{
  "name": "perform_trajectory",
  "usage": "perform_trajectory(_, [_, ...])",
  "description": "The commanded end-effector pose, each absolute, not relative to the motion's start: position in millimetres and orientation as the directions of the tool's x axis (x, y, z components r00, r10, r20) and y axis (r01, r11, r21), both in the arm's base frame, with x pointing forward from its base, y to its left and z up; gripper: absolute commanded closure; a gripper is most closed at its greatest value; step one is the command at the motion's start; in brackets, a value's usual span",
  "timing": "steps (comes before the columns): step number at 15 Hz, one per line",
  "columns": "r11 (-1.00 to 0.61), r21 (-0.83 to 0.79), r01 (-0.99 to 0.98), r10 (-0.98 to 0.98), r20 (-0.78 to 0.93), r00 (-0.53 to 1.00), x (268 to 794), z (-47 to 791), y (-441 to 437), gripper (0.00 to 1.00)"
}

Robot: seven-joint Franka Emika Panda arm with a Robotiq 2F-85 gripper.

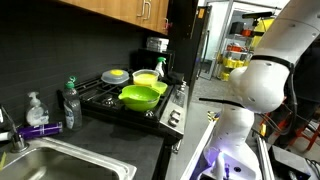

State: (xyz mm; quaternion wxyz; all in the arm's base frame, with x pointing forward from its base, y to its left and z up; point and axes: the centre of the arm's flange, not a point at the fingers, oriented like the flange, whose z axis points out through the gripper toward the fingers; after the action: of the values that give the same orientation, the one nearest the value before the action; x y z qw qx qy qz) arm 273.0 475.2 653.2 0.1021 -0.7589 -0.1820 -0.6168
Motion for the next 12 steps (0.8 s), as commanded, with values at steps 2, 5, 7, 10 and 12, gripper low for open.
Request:
perform_trajectory(2, [-0.909, 0.068, 0.412, 0.143, 0.978, 0.154, 283.9, 656.3, 473.8, 0.0])
perform_trajectory(5, [-0.908, 0.07, 0.412, 0.145, 0.977, 0.154, 288.2, 659.0, 473.7, 0.0])
perform_trajectory(7, [-0.907, 0.071, 0.415, 0.147, 0.977, 0.155, 290.3, 660.2, 475.2, 0.0])
perform_trajectory(10, [-0.906, 0.068, 0.417, 0.147, 0.976, 0.16, 294.0, 660.4, 477.3, 0.0])
perform_trajectory(12, [-0.906, 0.068, 0.419, 0.148, 0.976, 0.162, 296.5, 661.0, 478.6, 0.0])
